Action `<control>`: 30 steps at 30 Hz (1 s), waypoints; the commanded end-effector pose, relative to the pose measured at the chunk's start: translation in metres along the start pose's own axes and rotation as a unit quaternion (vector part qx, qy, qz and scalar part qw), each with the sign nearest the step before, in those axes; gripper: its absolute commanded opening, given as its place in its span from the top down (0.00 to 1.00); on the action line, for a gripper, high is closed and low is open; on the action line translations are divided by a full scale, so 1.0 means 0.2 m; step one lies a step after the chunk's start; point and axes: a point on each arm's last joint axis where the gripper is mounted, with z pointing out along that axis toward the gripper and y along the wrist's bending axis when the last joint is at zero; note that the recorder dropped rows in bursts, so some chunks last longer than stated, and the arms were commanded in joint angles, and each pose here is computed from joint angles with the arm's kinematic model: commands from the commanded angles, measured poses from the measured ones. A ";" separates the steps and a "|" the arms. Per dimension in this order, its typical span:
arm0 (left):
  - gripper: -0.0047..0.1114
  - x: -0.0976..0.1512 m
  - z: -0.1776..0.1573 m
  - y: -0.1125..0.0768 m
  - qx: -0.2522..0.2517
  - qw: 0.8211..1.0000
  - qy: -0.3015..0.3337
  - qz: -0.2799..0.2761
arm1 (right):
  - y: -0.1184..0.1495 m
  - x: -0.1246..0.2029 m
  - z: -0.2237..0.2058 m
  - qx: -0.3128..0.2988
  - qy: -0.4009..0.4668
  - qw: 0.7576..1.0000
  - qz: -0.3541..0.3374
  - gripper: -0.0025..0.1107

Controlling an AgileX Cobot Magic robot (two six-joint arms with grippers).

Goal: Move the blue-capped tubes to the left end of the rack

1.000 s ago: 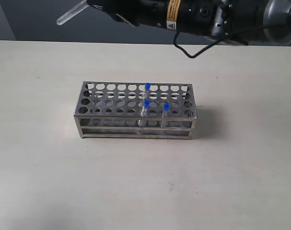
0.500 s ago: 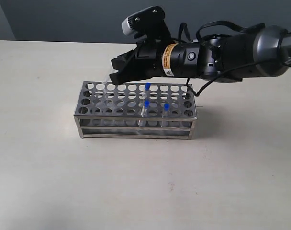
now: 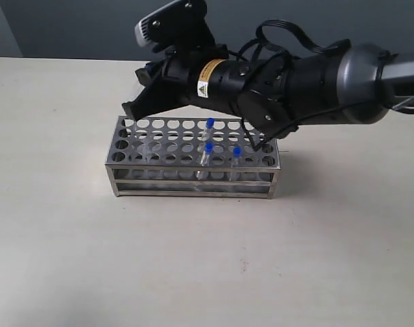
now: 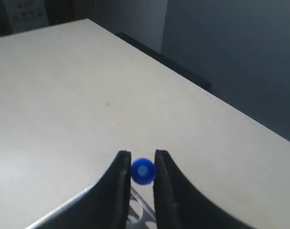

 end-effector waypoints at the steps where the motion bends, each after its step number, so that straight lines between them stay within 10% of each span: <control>1: 0.95 0.00 0.00 0.00 0.001 1.000 -0.002 0.000 | 0.08 -0.01 -0.03 0.014 0.059 0.997 -0.048 0.99; 30: 0.95 0.00 0.00 0.00 0.001 1.000 -0.002 0.000 | 0.12 -0.19 0.08 -0.108 0.183 0.970 -0.119 0.99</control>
